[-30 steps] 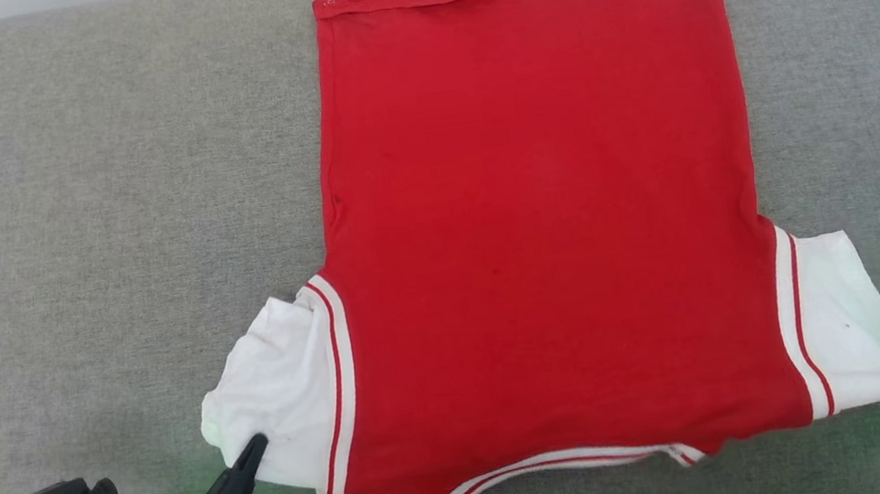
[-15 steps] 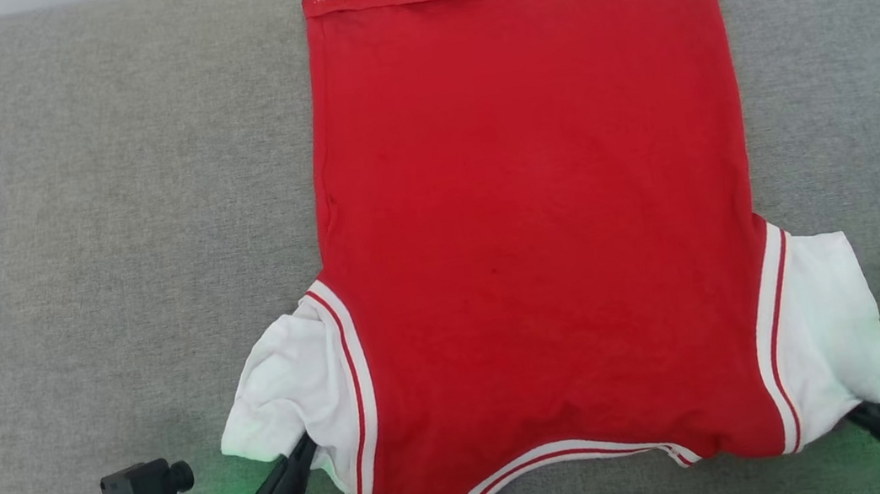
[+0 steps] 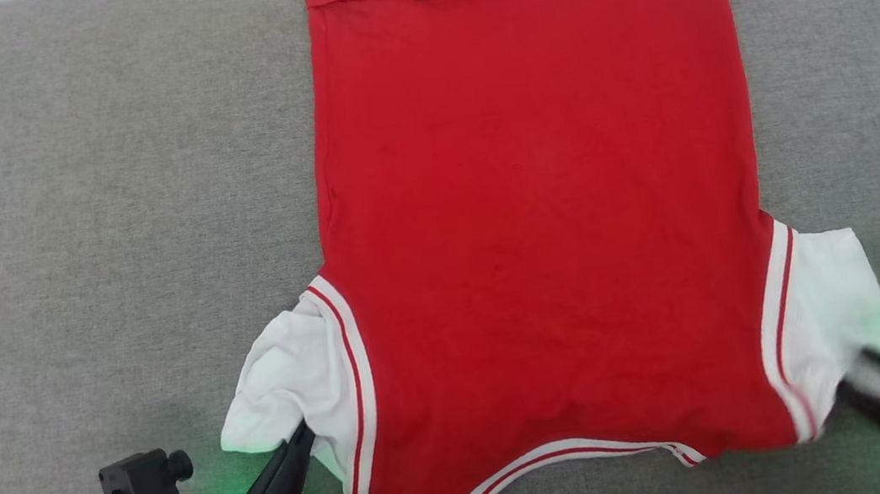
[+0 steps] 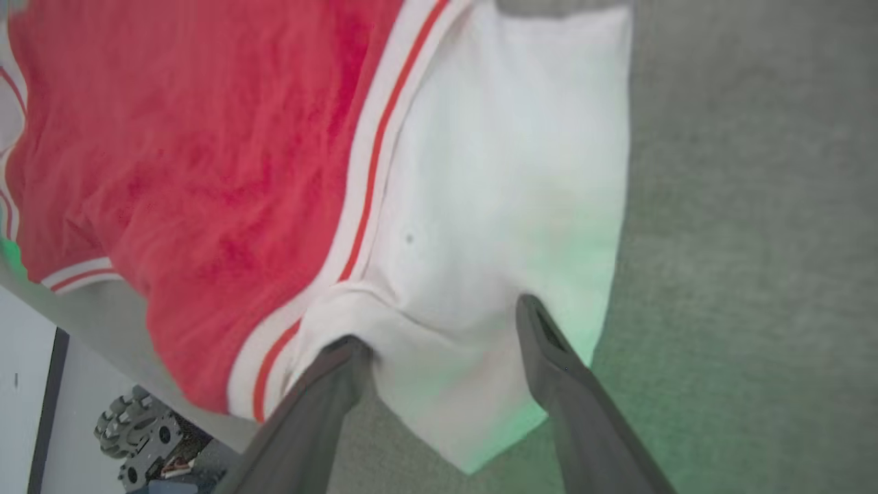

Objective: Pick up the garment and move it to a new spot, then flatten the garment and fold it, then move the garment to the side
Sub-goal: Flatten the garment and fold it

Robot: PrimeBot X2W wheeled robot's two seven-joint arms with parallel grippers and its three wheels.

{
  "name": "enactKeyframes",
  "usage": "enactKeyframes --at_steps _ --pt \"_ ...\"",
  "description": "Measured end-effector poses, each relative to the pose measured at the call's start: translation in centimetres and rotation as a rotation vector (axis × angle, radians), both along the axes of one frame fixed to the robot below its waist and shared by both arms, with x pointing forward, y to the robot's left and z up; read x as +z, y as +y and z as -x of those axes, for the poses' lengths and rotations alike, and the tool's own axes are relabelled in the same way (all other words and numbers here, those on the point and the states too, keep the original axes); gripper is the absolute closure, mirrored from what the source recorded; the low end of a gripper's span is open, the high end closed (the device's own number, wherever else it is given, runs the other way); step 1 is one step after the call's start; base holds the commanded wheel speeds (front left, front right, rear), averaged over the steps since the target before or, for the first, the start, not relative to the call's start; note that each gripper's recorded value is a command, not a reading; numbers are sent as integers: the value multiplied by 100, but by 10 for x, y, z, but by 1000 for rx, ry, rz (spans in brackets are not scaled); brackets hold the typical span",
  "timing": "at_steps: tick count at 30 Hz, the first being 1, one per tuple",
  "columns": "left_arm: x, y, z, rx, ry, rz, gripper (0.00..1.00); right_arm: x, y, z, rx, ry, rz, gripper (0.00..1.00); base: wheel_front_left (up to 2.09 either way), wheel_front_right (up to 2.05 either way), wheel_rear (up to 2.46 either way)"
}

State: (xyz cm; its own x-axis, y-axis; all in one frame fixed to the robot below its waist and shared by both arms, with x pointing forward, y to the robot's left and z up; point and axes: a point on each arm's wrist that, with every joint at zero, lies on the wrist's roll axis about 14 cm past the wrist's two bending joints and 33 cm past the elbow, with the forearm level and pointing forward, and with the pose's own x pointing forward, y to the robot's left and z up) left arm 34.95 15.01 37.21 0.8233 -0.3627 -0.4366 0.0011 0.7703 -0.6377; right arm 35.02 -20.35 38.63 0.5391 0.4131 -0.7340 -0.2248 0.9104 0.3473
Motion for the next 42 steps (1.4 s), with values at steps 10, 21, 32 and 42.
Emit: enactKeyframes --at_steps 10,21,32,42 --pt "19 -7 -10 -8 -77 11 100 100 -46 -107 -31 -360 135 0 0 0 0" --pt "32 -16 -26 1 -132 41 100 109 -11 -237 19 -394 245 0 0 0 0" --pt "36 -8 -29 39 -150 48 100 27 8 -314 2 -108 344 0 0 0 0" --pt "27 -3 -29 55 -126 31 100 -30 32 -323 49 74 345 58 0 0 0"
